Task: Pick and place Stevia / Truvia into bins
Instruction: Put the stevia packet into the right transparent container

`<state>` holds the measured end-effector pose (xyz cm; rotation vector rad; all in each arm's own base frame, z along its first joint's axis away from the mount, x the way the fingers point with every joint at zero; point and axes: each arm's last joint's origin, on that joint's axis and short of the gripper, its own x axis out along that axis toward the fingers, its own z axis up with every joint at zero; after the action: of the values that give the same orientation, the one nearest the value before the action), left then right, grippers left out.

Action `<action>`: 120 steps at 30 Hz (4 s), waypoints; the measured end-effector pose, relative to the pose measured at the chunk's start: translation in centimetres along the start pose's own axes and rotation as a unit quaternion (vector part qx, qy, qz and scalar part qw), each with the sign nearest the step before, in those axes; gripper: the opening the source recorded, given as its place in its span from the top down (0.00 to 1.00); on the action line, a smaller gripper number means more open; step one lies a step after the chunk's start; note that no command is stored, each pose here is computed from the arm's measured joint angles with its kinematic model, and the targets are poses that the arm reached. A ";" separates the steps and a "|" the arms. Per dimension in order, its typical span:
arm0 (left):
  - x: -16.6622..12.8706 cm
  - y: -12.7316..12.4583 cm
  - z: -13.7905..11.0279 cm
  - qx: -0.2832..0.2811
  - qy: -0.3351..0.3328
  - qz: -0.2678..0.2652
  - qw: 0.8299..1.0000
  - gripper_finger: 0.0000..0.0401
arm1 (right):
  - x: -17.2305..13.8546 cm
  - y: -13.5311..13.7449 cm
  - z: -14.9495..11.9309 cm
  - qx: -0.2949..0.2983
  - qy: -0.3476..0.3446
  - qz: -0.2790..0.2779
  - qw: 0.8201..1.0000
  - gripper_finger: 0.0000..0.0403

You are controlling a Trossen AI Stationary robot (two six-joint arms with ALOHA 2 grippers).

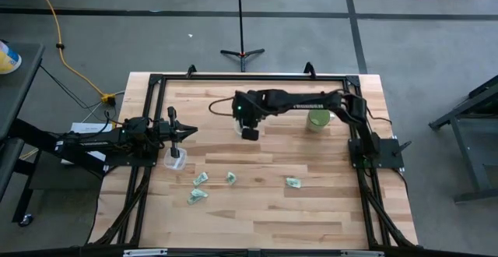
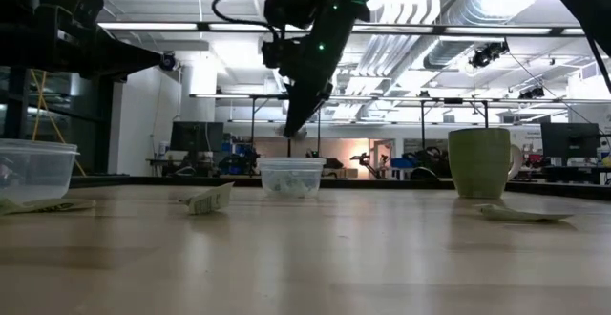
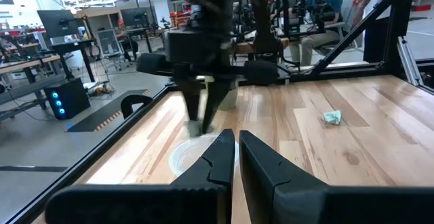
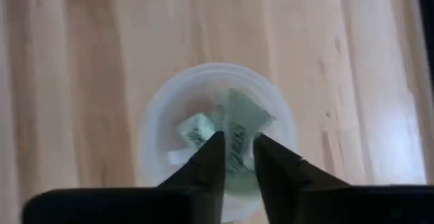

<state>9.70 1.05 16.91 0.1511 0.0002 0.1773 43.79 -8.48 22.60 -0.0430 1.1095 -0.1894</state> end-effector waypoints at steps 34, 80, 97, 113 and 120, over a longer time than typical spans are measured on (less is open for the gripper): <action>0.0 0.0 0.0 0.000 0.000 0.000 1.000 0.85 | -5.6 20.1 -7.1 -0.038 0.256 0.057 0.964 0.49; 0.0 0.0 0.0 0.000 0.000 0.000 1.000 0.85 | 2.0 17.7 -12.7 -0.029 0.283 0.111 0.952 0.98; 0.0 0.0 0.0 0.000 0.000 0.000 1.000 0.85 | 2.1 10.2 -3.4 -0.161 0.038 0.014 0.986 0.98; 0.0 0.0 0.0 0.000 0.000 0.000 1.000 0.85 | 0.4 2.2 -0.1 -0.115 -0.005 -0.006 0.993 0.99; 0.0 0.0 0.0 0.000 0.000 0.000 1.000 0.85 | 0.9 0.4 -0.6 -0.076 0.005 -0.035 0.996 0.91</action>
<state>9.70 1.05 16.90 0.1511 0.0004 0.1773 43.72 -8.19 21.53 -0.2175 1.1312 -0.1680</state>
